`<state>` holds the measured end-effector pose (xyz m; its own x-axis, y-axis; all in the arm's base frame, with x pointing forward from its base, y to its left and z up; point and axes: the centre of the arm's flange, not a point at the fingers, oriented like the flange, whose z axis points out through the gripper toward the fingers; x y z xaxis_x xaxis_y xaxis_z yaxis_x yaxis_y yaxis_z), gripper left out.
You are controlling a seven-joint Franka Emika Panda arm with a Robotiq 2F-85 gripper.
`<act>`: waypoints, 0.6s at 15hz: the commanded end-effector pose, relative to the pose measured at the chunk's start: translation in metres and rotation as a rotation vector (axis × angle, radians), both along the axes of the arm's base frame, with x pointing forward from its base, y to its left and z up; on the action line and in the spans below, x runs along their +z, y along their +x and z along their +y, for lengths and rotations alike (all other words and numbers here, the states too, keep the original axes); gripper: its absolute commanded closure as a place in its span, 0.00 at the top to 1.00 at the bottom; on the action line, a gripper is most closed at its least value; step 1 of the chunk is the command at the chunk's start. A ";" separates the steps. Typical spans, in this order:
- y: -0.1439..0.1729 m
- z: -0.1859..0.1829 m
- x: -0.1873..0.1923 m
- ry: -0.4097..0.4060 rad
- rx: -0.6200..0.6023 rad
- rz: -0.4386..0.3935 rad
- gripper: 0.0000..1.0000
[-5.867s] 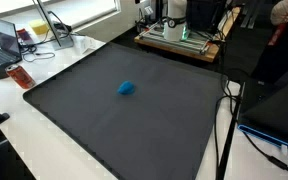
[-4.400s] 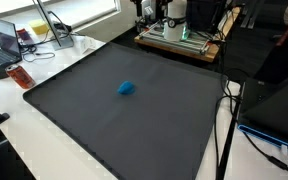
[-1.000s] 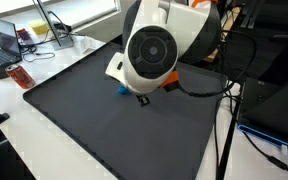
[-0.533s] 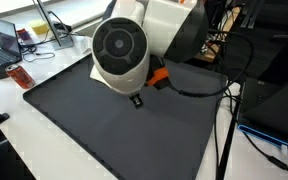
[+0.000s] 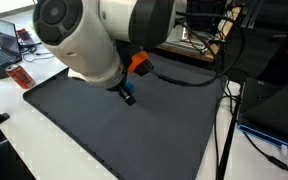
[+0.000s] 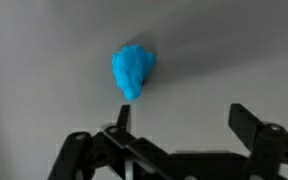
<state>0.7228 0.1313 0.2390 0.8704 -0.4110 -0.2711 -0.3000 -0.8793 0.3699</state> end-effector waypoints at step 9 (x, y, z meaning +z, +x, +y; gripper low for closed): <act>0.021 -0.071 0.020 0.265 0.088 0.101 1.00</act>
<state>0.7299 0.0720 0.2528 0.8695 -0.2961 -0.3954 -0.2196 -0.9487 0.2275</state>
